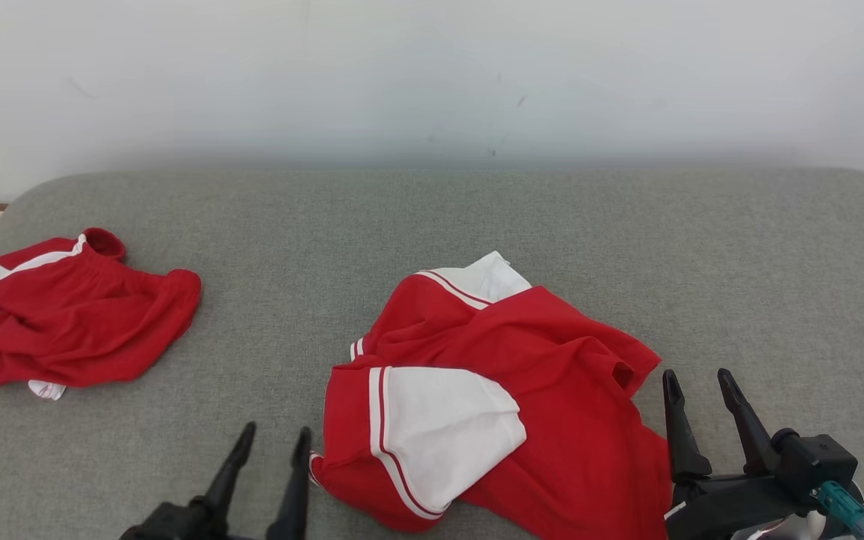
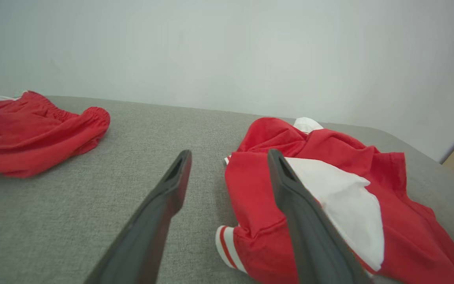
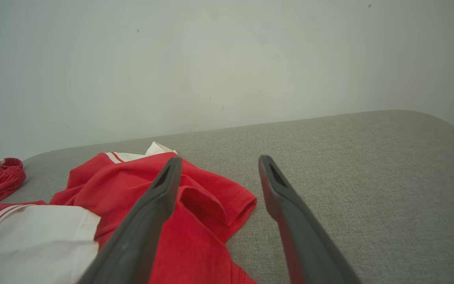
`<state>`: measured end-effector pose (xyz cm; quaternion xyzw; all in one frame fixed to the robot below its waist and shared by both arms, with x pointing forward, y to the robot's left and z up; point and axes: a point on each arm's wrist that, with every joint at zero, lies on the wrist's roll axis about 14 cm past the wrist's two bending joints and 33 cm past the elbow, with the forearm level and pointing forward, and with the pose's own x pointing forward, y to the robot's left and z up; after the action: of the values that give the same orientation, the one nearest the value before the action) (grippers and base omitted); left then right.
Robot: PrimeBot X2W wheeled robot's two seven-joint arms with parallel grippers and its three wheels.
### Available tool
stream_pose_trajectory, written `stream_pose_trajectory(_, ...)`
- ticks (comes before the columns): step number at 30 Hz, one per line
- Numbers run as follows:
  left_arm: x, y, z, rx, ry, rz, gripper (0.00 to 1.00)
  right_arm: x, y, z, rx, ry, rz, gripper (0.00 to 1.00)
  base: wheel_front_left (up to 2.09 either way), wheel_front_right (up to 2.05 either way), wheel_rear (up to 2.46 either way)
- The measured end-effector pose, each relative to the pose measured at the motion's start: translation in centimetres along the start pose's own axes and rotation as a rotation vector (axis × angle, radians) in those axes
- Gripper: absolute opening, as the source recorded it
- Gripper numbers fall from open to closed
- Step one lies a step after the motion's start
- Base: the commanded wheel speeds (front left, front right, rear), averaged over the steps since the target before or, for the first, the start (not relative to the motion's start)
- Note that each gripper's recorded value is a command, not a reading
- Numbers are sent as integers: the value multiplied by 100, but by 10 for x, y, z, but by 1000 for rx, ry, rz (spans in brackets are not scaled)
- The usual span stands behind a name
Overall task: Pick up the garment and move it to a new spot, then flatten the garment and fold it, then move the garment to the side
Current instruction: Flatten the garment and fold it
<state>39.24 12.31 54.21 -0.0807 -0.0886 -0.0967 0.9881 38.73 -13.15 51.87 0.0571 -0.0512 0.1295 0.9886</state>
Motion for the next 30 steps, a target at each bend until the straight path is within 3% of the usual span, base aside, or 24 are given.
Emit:
stream_pose_trajectory(8,1,-58,-5,11,13,-191,100,-4,-5,2,-2,-4,-17,100,0,0,0)
stream_pose_trajectory(14,4,-78,-16,41,42,-261,100,-7,-10,3,1,-5,-33,100,0,0,0)
stream_pose_trajectory(25,17,-79,-53,178,144,-312,100,-15,-26,5,-9,-8,-86,100,0,0,0)
stream_pose_trajectory(26,17,-77,-58,183,160,-309,79,-16,-28,5,-10,-7,-90,100,0,0,0)
stream_pose_trajectory(27,18,-75,-62,188,172,-305,20,-16,-29,5,-10,-6,-95,100,0,0,0)
stream_pose_trajectory(28,19,-75,-65,190,179,-308,0,-17,-30,5,-11,-5,-98,100,0,0,0)
stream_pose_trajectory(30,20,-76,-69,188,190,-310,0,-18,-32,4,-11,-4,-105,100,0,0,0)
